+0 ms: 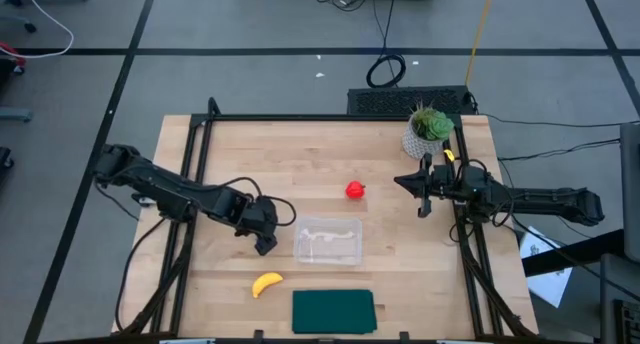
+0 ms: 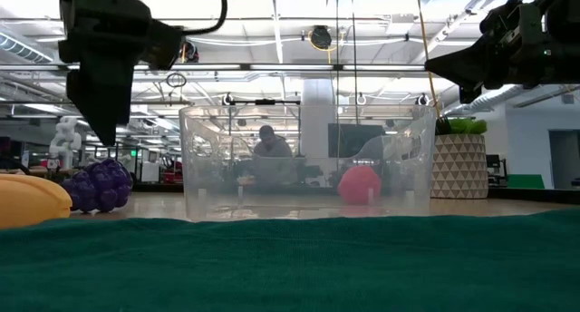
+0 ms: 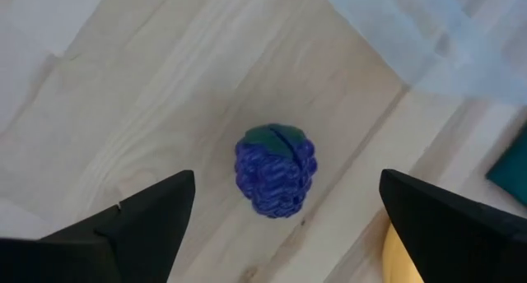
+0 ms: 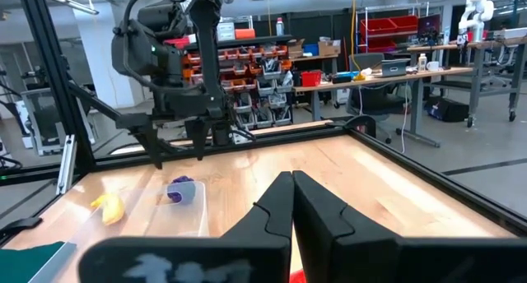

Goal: Pick and placing Produce into tupperware
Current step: Put the grapes into the transparent bin

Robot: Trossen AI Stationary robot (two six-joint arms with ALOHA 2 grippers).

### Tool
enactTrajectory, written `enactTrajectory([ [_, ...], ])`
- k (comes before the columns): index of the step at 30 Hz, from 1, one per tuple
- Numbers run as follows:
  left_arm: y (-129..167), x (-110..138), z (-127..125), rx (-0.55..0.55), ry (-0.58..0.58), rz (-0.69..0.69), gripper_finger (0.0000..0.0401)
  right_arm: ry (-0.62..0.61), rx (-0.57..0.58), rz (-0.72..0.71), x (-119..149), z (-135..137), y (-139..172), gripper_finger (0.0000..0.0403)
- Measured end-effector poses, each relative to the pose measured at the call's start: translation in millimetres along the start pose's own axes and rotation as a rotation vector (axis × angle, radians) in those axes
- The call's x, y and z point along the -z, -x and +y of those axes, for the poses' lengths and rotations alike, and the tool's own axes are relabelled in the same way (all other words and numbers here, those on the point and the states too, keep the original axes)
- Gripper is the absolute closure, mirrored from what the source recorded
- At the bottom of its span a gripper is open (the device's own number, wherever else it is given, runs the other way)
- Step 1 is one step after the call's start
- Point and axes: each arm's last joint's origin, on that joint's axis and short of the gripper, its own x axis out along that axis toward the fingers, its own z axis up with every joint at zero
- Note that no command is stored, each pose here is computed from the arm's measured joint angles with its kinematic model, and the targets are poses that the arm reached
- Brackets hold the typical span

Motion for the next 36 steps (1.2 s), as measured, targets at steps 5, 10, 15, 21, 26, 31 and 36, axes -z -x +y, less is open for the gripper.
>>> enactTrajectory([
  [5, -9, 1, -4, -0.017, -0.008, 0.015, 0.0013, 0.000, 0.000, 0.003, 0, 0, 0, 0.0403],
  [10, -24, 2, -8, -0.043, -0.010, 0.063, 0.0013, 0.000, 0.000, 0.005, 0, 0, 0, 0.0403],
  [15, -36, 3, -12, -0.053, -0.014, 0.092, 0.0013, -0.002, 0.001, 0.009, 1, 0, 0, 0.0403],
  [21, -46, 2, -13, -0.071, -0.016, 0.096, 0.0013, -0.003, 0.002, 0.012, 1, 0, -1, 0.0403],
  [26, -52, 2, -13, -0.102, -0.019, 0.092, 0.0013, -0.003, 0.002, 0.019, 2, 0, -1, 0.0403],
  [31, -63, 2, -13, -0.134, -0.024, 0.108, 0.0013, -0.003, 0.002, 0.024, 2, 0, -2, 0.0403],
  [36, -71, 3, -13, -0.157, -0.039, 0.135, 0.0013, -0.001, 0.003, 0.027, 3, 0, -2, 0.0403],
])
